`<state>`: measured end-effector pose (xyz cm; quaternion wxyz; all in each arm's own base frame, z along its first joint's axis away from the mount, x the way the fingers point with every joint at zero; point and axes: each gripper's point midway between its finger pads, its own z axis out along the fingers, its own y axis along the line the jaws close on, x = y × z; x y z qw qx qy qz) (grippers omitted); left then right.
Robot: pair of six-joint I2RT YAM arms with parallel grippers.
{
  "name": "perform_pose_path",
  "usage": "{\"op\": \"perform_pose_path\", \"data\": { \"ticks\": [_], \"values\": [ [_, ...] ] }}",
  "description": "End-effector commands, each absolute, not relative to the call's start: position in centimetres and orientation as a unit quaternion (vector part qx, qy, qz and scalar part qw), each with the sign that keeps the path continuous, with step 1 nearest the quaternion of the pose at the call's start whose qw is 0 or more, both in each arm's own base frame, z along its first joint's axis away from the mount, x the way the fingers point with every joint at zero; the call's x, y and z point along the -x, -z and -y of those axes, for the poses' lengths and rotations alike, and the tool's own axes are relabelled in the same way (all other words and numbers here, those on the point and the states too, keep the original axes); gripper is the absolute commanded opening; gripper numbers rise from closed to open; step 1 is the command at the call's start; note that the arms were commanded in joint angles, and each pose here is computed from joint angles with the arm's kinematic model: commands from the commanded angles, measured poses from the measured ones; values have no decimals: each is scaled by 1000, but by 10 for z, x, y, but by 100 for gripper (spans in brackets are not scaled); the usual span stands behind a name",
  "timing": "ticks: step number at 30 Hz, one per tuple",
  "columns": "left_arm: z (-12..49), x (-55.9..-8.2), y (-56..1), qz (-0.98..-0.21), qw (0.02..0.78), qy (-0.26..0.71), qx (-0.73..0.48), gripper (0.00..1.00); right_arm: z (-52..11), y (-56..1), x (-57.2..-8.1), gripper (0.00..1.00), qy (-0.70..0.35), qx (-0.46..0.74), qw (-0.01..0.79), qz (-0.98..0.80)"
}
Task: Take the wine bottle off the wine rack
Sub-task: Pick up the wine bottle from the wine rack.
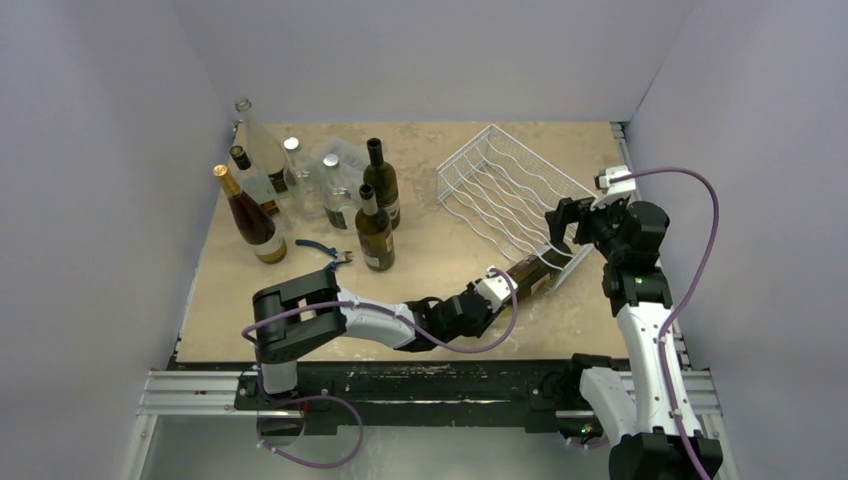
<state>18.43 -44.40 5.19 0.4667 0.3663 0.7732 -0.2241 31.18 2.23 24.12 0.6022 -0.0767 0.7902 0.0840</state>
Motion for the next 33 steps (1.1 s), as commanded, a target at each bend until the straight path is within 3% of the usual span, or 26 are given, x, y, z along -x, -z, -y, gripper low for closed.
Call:
{"op": "perform_pose_path", "data": {
  "ticks": [1,14,33],
  "values": [
    [459,-191,-122,-727,540,288,-312,0,-29,-249,-312,99,-92,98,617,-776],
    [429,-172,-127,-723,539,285,-326,0,-36,-245,-307,99,-97,133,609,-776],
    [368,-133,-129,-776,459,291,-321,0,-81,-235,-272,99,-176,298,570,-745]
  ]
}}
